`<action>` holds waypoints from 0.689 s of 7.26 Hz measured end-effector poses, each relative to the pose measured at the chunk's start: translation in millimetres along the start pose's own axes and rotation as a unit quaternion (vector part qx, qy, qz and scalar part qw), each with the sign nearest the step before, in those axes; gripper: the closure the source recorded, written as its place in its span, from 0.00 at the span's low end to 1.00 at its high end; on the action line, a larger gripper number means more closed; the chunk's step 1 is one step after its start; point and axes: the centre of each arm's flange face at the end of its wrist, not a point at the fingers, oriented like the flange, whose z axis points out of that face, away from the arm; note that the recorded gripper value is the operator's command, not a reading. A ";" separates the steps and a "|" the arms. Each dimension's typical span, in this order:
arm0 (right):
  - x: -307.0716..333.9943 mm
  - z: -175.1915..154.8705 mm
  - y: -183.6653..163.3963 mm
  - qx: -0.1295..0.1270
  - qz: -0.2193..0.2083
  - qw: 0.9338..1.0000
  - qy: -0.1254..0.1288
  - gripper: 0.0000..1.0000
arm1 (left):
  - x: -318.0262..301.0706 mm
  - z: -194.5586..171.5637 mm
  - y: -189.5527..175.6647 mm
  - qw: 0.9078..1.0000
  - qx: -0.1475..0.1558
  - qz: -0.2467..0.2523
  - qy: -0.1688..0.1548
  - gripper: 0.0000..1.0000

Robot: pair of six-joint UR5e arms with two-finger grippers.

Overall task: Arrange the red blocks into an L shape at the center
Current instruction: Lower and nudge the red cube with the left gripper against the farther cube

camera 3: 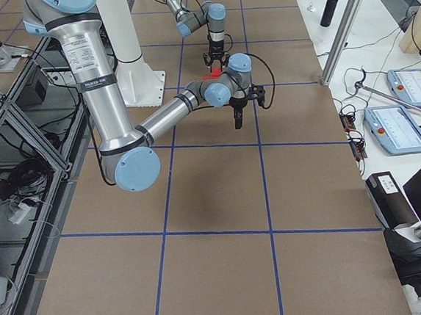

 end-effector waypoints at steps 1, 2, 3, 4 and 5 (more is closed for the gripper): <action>0.0 0.0 0.0 0.000 0.000 1.000 0.000 0.01 | 0.3 0.6 -0.1 1.000 0.001 0.000 0.000 1.00; 0.1 0.2 -0.1 0.000 0.000 1.000 0.000 0.01 | -0.1 1.2 0.2 1.000 0.001 0.000 0.000 1.00; 0.2 0.3 -0.1 0.000 0.000 1.000 0.000 0.01 | -0.9 2.0 0.5 1.000 0.001 0.000 -0.001 1.00; 0.2 0.3 -0.1 0.000 0.000 1.000 0.000 0.01 | -1.9 3.1 0.8 1.000 0.001 0.001 -0.001 1.00; 0.2 0.3 -0.1 0.000 0.000 1.000 0.000 0.01 | -2.3 3.4 0.9 1.000 0.001 0.001 -0.002 1.00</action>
